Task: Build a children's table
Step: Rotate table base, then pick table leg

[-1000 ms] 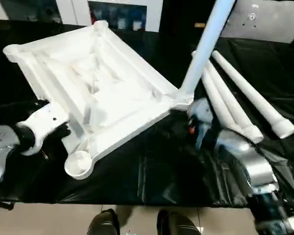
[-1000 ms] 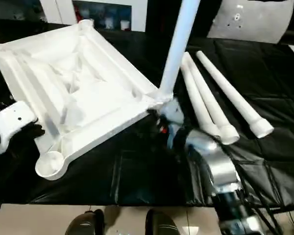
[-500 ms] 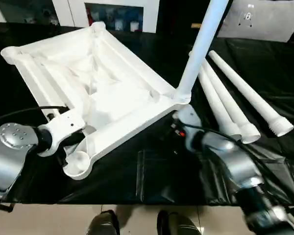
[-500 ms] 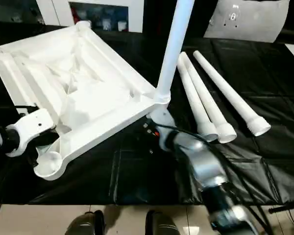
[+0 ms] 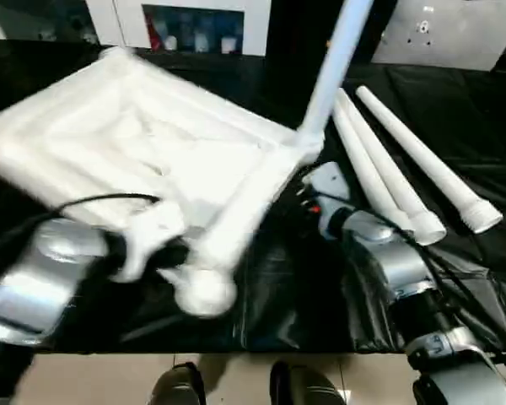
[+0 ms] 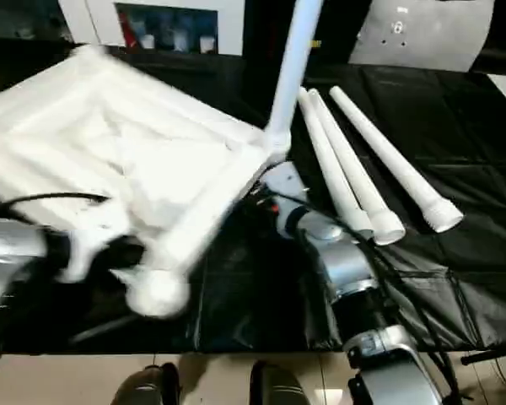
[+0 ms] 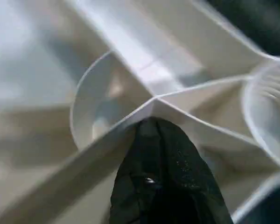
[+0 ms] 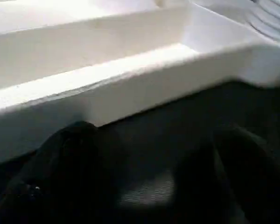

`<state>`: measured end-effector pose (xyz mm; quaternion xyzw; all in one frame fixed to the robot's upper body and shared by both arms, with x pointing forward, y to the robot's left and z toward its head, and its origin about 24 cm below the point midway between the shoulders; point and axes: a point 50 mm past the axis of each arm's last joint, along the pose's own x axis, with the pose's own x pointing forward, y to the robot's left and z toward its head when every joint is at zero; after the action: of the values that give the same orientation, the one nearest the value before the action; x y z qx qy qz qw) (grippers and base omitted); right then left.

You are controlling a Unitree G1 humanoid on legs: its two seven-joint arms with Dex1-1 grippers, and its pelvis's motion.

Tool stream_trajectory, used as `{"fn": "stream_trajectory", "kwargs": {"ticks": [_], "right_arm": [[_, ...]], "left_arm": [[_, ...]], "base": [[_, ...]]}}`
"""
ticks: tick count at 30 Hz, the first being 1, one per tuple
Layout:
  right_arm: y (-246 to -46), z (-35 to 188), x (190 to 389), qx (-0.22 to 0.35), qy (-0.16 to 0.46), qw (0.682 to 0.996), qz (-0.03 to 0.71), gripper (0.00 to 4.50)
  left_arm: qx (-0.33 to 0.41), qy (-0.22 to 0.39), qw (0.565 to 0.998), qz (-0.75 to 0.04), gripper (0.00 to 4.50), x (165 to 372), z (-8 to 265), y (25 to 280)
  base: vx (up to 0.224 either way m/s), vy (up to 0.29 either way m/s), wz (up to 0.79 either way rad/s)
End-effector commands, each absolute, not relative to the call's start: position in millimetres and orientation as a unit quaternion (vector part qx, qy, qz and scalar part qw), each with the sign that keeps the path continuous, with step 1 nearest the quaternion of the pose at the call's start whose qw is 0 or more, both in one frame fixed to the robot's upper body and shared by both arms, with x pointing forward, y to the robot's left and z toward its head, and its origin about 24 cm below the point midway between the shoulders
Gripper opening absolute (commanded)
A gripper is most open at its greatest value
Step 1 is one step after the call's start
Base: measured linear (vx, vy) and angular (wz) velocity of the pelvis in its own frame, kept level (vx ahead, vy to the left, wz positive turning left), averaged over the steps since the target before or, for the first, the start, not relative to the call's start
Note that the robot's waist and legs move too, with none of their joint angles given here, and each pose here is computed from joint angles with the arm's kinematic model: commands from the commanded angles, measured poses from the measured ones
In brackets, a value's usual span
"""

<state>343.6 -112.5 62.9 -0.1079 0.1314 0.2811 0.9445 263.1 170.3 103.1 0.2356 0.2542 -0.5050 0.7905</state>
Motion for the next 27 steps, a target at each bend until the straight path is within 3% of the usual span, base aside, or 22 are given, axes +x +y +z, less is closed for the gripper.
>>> {"fn": "stream_trajectory", "kwargs": {"ticks": [1, 7, 10, 14, 19, 20, 24, 27], "right_arm": [[-99.6, 74, 346.9, -0.109, 0.104, 0.942, 0.301, 4.50], [-105.1, 73, 348.2, -0.113, 0.103, 0.945, 0.290, 4.50], [-107.9, 76, 348.7, -0.116, 0.098, 0.947, 0.283, 4.50], [-117.8, 87, 352.0, -0.123, 0.086, 0.955, 0.258, 4.50], [-143.0, 117, 361.0, -0.122, 0.091, 0.972, 0.179, 4.50], [-148.2, 120, 362.6, -0.130, 0.101, 0.973, 0.158, 4.50], [-165.6, 125, 368.3, -0.166, 0.150, 0.971, 0.083, 4.50], [-177.7, 126, 371.4, -0.168, 0.188, 0.967, 0.049, 4.50]], "left_arm": [[0.220, 0.207, 0.764, -0.570, 0.04, 260, 109, 141], [0.213, 0.183, 0.769, -0.575, 0.04, 273, 109, 118], [0.229, 0.159, 0.807, -0.521, 0.04, 295, 106, 112], [0.236, 0.150, 0.823, -0.494, 0.04, 304, 106, 112], [0.203, 0.123, 0.821, -0.519, 0.04, 293, 118, 113], [0.199, 0.121, 0.819, -0.525, 0.33, 290, 119, 115], [0.190, 0.112, 0.814, -0.537, 0.47, 280, 125, 120], [0.176, 0.102, 0.820, -0.535, 0.85, 273, 130, 122]], "base": [[0.000, 0.000, 0.00], [0.000, 0.000, 0.00], [0.000, 0.000, 0.00], [0.000, 0.000, 0.00], [0.000, 0.000, 0.00], [0.000, 0.000, 0.00], [0.000, 0.000, 0.00], [0.000, 0.000, 0.00]]}}
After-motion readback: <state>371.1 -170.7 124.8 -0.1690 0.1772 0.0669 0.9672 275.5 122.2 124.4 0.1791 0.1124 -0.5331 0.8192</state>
